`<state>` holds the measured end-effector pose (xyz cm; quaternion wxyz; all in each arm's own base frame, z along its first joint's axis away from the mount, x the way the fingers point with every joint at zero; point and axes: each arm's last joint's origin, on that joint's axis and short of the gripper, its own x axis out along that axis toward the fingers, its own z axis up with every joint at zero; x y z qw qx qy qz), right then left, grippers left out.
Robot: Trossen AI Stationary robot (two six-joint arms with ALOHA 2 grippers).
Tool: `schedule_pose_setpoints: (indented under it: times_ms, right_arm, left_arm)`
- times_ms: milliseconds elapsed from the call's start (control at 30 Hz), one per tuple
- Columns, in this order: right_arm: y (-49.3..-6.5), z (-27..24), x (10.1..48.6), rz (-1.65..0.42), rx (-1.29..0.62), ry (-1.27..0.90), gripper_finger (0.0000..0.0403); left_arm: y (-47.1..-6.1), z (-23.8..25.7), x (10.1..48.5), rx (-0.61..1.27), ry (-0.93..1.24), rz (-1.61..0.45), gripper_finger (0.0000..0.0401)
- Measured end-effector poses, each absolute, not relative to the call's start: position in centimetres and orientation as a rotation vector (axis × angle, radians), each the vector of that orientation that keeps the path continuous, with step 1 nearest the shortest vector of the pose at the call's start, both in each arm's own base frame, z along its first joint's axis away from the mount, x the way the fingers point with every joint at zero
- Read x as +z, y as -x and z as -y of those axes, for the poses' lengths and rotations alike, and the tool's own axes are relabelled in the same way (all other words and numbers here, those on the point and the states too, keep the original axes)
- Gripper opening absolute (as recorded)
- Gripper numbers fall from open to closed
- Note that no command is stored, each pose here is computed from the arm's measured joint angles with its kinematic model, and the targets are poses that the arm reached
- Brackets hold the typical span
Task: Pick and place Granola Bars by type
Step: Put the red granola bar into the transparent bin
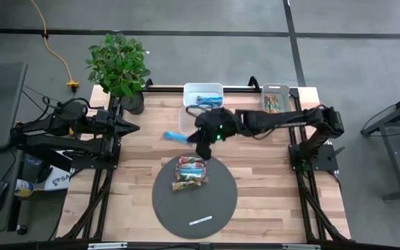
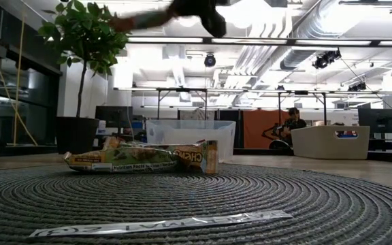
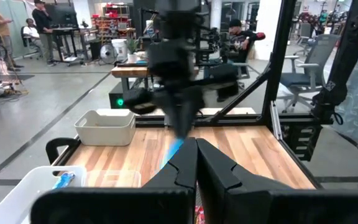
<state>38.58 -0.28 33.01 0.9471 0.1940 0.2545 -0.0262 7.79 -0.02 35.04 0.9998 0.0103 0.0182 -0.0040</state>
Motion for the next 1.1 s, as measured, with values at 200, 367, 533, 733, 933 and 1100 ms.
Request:
schedule_pose_setpoints:
  times_ms: [200,367,533,733,933,1100]
  right_arm:
    - [-37.4,4.1,33.2,-0.552,-0.154,-0.401,0.0007]
    - [-37.0,6.3,33.0,-0.579,-0.153,-0.392,0.0008]
    - [-36.3,7.8,32.5,-0.636,-0.176,-0.343,0.0006]
    - [-35.4,9.4,31.9,-0.724,-0.216,-0.24,0.0006]
    - [-35.2,10.6,31.1,-0.778,-0.198,-0.131,0.0003]
    - [-36.1,11.4,29.5,-0.814,-0.16,-0.071,0.0003]
  left_arm:
    - [-7.8,0.0,35.0,-0.008,-0.02,-0.037,0.0001]
    - [-7.8,0.0,35.0,-0.008,-0.021,-0.037,0.0001]
    - [-7.8,0.0,35.0,-0.008,-0.021,-0.036,0.0001]
    - [-7.8,0.0,35.0,-0.008,-0.021,-0.037,0.0001]
    - [-7.8,0.0,35.0,-0.008,-0.021,-0.037,0.0001]
    - [-7.8,0.0,35.0,-0.008,-0.02,-0.037,0.0001]
